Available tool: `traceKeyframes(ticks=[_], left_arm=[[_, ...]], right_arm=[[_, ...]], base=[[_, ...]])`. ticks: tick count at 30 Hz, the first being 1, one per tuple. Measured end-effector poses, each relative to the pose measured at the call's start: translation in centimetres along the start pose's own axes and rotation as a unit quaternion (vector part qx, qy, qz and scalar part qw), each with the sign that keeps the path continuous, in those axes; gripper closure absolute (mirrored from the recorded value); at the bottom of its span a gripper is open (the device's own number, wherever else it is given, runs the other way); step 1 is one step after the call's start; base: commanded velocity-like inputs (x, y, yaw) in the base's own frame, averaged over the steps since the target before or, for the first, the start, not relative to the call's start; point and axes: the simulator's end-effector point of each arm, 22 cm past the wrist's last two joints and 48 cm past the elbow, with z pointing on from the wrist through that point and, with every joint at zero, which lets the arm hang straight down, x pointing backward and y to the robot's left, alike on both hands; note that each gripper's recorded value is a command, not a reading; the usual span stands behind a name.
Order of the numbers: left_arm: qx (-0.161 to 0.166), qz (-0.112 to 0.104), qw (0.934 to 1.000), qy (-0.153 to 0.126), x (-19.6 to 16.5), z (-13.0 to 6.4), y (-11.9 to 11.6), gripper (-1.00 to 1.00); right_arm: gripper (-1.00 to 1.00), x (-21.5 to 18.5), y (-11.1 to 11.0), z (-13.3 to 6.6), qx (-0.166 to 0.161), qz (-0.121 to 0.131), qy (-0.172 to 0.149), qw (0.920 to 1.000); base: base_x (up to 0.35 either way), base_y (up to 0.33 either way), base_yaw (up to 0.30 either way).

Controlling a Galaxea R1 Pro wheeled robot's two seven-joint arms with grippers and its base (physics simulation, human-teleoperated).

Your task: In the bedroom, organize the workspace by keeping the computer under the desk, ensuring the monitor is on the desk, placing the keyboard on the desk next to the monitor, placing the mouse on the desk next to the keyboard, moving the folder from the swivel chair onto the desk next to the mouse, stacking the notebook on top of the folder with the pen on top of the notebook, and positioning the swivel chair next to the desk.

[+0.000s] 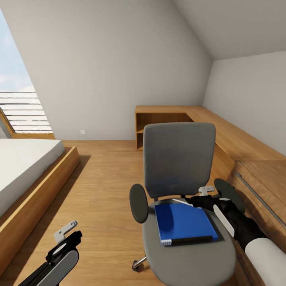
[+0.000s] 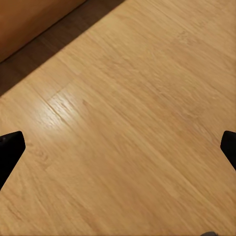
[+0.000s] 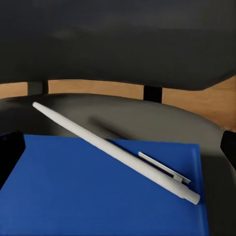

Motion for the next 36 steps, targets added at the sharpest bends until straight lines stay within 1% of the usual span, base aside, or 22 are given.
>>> traceKeyframes(ticks=[8,33,36], left_arm=[[-0.001,0.0,1.0,0.0,0.2,0.1,0.0,-1.0],[0.0,0.0,1.0,0.0,4.1,3.5,0.6,-1.0],[0.0,0.0,1.0,0.0,4.1,3.5,0.6,-1.0]], right_arm=[[-1.0,0.2,-0.1,0.1,0.001,0.0,0.0,1.0],[-1.0,4.6,-0.6,3.0,0.003,0.001,0.0,1.0],[-1.0,4.6,-0.6,3.0,0.003,0.001,0.0,1.0]], base=[[0.0,0.0,0.0],[0.0,0.0,0.0],[0.0,0.0,0.0]])
